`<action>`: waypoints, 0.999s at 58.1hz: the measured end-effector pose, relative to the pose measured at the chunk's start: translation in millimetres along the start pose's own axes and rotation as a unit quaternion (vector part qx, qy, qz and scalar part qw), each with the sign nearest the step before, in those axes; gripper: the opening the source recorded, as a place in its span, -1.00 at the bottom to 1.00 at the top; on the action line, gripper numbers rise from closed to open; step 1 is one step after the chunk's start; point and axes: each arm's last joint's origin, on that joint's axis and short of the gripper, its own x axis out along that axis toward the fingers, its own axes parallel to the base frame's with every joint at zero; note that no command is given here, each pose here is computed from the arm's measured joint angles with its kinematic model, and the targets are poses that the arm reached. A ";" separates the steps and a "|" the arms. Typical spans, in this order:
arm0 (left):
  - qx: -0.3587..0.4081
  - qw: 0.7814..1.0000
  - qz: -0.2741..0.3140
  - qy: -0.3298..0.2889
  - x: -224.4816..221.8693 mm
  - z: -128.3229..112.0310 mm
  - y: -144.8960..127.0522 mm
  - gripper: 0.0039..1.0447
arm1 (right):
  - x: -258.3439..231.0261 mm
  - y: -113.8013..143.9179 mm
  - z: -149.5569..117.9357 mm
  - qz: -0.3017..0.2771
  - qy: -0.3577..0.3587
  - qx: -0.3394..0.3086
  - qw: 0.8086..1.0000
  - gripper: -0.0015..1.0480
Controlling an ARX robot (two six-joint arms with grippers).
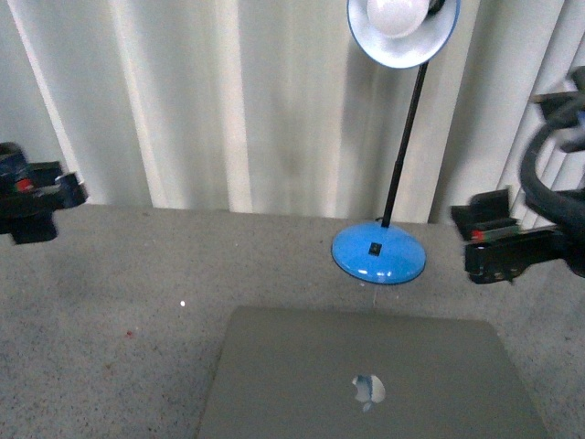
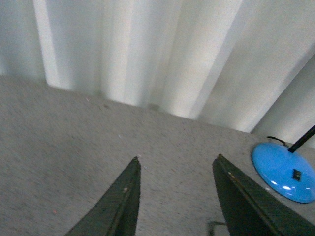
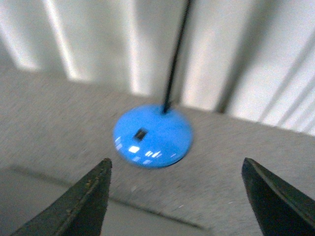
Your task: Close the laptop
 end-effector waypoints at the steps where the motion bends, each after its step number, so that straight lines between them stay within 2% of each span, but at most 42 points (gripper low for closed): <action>1: 0.010 1.000 0.000 -0.004 -4.5 1.5 1.7 -0.42 | -5.0 -1.5 -1.5 -0.027 -0.019 0.005 0.999 0.46; 5: 0.030 0.999 0.001 -0.010 -16.5 4.3 7.0 -0.63 | -25.3 -8.1 0.2 -0.091 -0.076 0.022 0.993 0.22; 10: 0.046 0.999 0.006 -0.011 -33.6 4.4 14.4 -0.94 | -45.1 -13.9 4.0 -0.102 -0.104 0.031 0.989 -0.05; 25: 0.057 0.998 0.006 -0.007 -72.6 4.2 26.3 -0.94 | -90.1 -18.8 -9.3 -0.100 -0.097 0.034 0.990 -0.93; 33: 0.060 0.998 -0.007 -0.005 -90.2 4.7 34.3 -0.94 | -109.8 -20.4 -13.7 -0.101 -0.097 0.036 0.990 -0.94; 39: 0.060 0.998 0.006 -0.007 -102.0 5.6 39.8 -0.94 | -124.8 -26.9 -17.5 -0.095 -0.097 0.036 0.990 -0.94; 58: 0.061 0.998 0.004 -0.011 -126.1 7.8 39.5 -0.94 | -152.2 -24.1 -22.6 -0.102 -0.098 0.037 0.989 -0.94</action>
